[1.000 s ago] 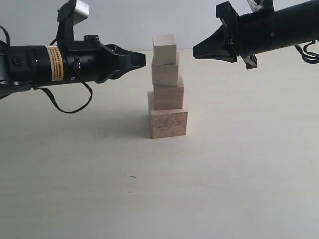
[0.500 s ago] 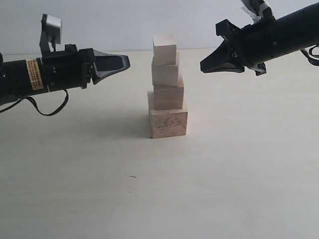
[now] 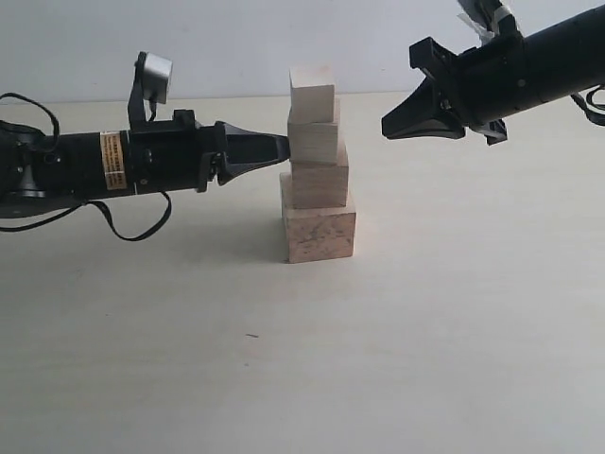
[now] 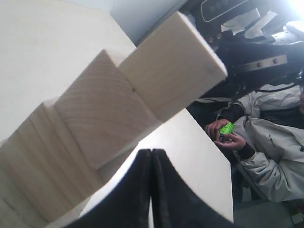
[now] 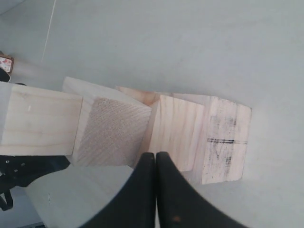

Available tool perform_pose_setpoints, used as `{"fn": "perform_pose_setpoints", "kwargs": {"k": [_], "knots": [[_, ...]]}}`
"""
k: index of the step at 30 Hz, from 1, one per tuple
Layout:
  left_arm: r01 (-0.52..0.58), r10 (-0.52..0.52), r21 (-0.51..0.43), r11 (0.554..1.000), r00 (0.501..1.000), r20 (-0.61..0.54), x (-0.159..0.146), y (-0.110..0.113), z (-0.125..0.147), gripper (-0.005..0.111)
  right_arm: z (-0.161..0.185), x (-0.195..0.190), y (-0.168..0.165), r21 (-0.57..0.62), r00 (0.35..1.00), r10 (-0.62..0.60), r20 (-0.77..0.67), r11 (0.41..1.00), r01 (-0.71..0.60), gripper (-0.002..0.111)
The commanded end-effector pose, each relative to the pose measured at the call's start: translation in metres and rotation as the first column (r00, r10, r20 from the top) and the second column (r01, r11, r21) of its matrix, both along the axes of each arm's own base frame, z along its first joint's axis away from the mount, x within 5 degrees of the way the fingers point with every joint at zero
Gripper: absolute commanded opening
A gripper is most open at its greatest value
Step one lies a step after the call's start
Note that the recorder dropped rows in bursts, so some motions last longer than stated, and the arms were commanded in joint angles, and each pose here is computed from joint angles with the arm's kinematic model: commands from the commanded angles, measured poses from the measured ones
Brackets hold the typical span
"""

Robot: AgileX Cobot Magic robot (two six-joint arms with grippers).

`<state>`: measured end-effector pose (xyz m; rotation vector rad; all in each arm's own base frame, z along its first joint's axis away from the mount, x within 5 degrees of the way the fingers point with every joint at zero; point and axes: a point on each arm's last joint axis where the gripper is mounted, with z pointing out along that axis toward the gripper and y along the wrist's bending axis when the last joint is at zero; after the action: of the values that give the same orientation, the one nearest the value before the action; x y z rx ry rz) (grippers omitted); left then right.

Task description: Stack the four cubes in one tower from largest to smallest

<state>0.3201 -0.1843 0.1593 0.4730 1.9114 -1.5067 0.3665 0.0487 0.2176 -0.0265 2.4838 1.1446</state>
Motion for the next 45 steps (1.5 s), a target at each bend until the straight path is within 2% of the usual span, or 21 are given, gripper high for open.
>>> {"fn": "perform_pose_setpoints", "kwargs": {"k": [1, 5, 9, 13, 15, 18, 20, 32, 45], "knots": [[-0.009, 0.008, -0.034, 0.999, 1.0, -0.001, 0.006, -0.005, 0.009, 0.0, 0.005, -0.003, 0.0, 0.013, 0.999, 0.032, 0.0, 0.999, -0.032, 0.0], [0.035, -0.035, -0.021, 0.999, 0.999, -0.006, 0.004, 0.0, 0.009, 0.0, 0.003, -0.005, -0.001, -0.021, 0.998, 0.061, -0.006, 0.998, -0.061, 0.0], [0.023, -0.023, 0.013, 1.0, 1.0, -0.013, 0.006, 0.009, 0.004, 0.0, 0.001, -0.007, -0.001, -0.037, 0.996, 0.083, -0.014, 0.996, -0.084, 0.0], [0.021, -0.021, -0.04, 0.999, 1.0, -0.004, 0.009, 0.017, 0.009, 0.0, 0.0, -0.008, -0.002, -0.062, 0.995, 0.101, -0.019, 0.993, -0.102, 0.0], [-0.024, 0.024, -0.038, 0.999, 1.0, -0.004, 0.014, 0.021, 0.009, 0.0, -0.001, -0.009, -0.002, -0.07, 0.994, 0.106, -0.02, 0.992, -0.107, 0.0], [-0.106, 0.106, 0.047, 0.993, 0.994, 0.012, 0.021, 0.024, 0.001, 0.0, -0.001, -0.009, -0.002, -0.072, 0.994, 0.107, -0.021, 0.992, -0.108, 0.0], [-0.107, 0.104, 0.076, 0.991, 0.994, 0.032, 0.02, 0.021, -0.001, 0.0, -0.001, -0.009, -0.002, -0.073, 0.994, 0.105, -0.02, 0.992, -0.107, 0.0], [-0.046, 0.033, 0.112, 0.993, 0.993, 0.114, 0.017, -0.015, 0.01, 0.0, -0.001, -0.008, -0.003, -0.075, 0.995, 0.102, -0.018, 0.992, -0.103, 0.0], [-0.055, 0.039, 0.143, 0.988, 0.993, 0.115, 0.018, -0.015, 0.007, 0.0, -0.001, -0.008, -0.002, -0.074, 0.994, 0.104, -0.019, 0.992, -0.105, 0.0]]}}
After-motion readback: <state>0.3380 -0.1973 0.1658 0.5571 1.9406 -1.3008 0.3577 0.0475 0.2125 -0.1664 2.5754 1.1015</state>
